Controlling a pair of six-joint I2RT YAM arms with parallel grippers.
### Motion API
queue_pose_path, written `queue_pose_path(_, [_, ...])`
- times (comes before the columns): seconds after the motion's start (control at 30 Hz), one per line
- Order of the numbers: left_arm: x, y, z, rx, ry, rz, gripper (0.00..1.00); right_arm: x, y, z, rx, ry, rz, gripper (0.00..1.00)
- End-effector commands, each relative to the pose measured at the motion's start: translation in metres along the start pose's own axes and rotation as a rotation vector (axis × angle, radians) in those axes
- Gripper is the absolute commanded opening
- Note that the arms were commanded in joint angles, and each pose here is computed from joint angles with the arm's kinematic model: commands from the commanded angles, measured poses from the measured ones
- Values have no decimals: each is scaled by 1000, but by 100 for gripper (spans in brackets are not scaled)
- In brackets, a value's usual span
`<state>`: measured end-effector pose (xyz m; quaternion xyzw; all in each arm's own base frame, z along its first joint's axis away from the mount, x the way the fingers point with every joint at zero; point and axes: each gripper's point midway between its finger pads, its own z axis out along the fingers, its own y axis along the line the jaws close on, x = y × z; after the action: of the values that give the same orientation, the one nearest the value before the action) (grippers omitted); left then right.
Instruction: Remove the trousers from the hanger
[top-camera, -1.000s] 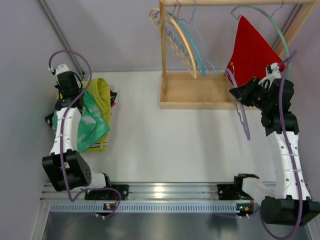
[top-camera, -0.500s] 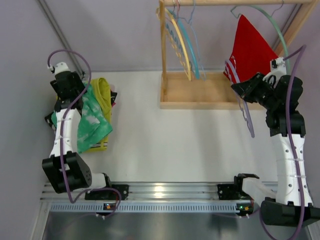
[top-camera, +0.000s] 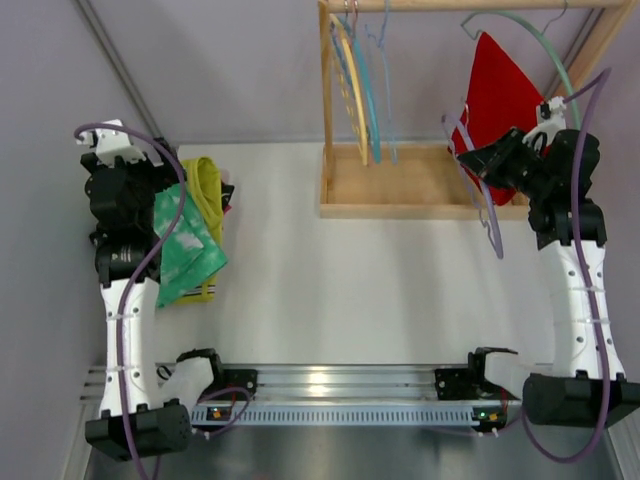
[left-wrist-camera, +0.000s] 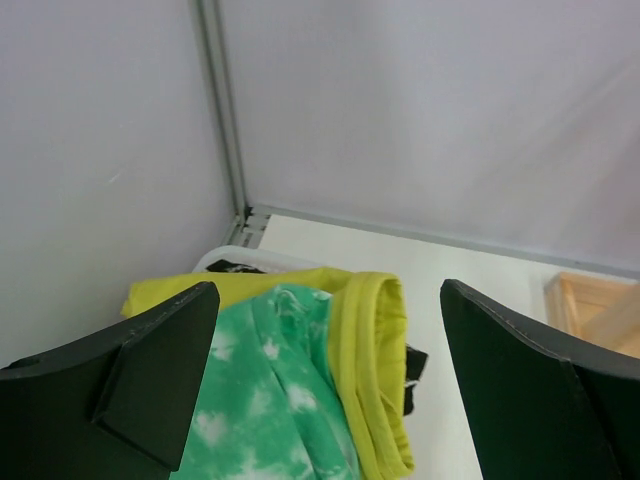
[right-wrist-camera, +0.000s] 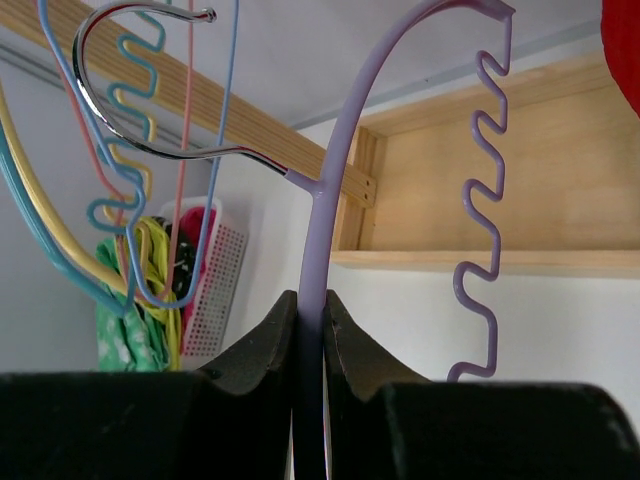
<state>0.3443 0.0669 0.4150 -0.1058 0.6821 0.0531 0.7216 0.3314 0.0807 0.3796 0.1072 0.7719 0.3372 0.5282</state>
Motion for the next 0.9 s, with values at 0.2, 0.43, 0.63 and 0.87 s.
queue_pose_path(0.2, [-26,-35,-33,170,-98,30,99,-87,95,23,-252,-185,-103,0])
queue_pose_path(0.43, [-32,-37,-45,181,-104,6,99,-118,142,40,-346,-260,-166,0])
queue_pose_path(0.63, [-41,-40,-52,189,-114,-32,99,-130,158,68,-352,-303,-143,0])
queue_pose_path(0.87, [-49,-40,-60,188,-125,-51,99,-147,149,107,-300,-327,-93,0])
